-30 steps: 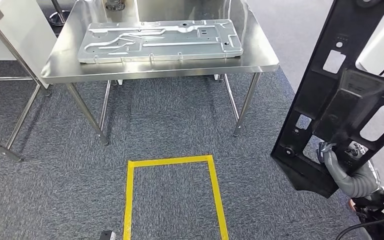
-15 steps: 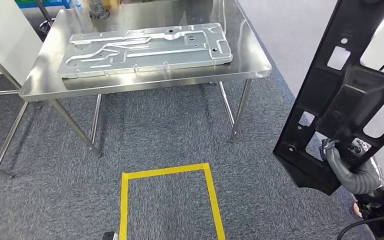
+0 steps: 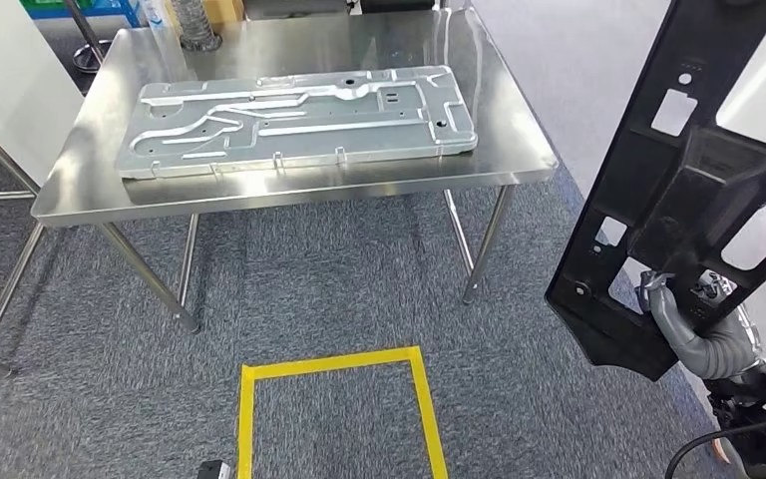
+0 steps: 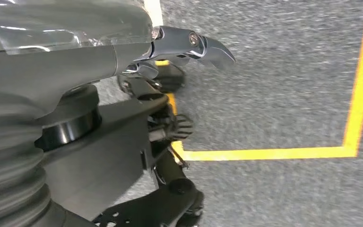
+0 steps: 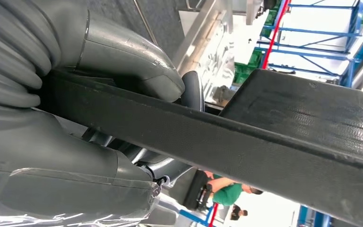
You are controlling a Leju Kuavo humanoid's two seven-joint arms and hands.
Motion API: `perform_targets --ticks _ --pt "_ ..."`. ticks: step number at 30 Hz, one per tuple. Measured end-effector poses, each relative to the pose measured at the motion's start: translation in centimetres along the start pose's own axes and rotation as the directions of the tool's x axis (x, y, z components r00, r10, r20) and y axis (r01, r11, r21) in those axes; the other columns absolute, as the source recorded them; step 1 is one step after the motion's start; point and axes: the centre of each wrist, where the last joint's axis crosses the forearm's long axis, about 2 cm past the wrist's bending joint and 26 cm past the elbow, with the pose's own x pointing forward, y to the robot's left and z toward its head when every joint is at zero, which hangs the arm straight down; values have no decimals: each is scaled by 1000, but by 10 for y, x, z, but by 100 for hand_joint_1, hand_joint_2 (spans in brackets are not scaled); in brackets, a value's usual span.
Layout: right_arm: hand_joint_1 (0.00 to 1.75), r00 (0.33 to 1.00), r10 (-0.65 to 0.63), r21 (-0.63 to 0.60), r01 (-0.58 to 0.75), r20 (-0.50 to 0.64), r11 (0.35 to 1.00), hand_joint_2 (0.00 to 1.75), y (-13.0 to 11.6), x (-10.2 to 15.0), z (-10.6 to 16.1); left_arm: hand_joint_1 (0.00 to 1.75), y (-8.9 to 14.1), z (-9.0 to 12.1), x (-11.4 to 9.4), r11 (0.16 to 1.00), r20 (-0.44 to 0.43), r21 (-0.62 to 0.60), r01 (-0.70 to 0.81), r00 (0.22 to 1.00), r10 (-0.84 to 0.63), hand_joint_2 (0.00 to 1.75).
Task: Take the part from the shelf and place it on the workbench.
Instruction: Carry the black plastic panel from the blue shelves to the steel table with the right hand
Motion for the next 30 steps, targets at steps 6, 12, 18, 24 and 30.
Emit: perform_targets --ticks 6,12,18,24,30 --pt "175 1000 -6 7 6 0 1000 175 0 -3 -4 0 1 0 1 1000 10 3 -4 1000 4 175" --pt "175 1000 -5 12 5 11 1000 175 -2 -2 -9 0 1 0 0 1000 11 5 -8 1000 8 175" --pt "175 1000 -9 14 9 15 1000 175 -6 -2 -17 0 3 0 1 1000 12 9 -8 1000 7 175" --pt "175 1000 -13 30 13 12 999 175 -12 0 -22 0 4 0 1 1000 14 12 -9 1000 9 175" --pt "175 1000 -26 30 26 -2 999 175 -13 -3 -20 0 4 1 -3 1000 10 12 -11 1000 11 175"
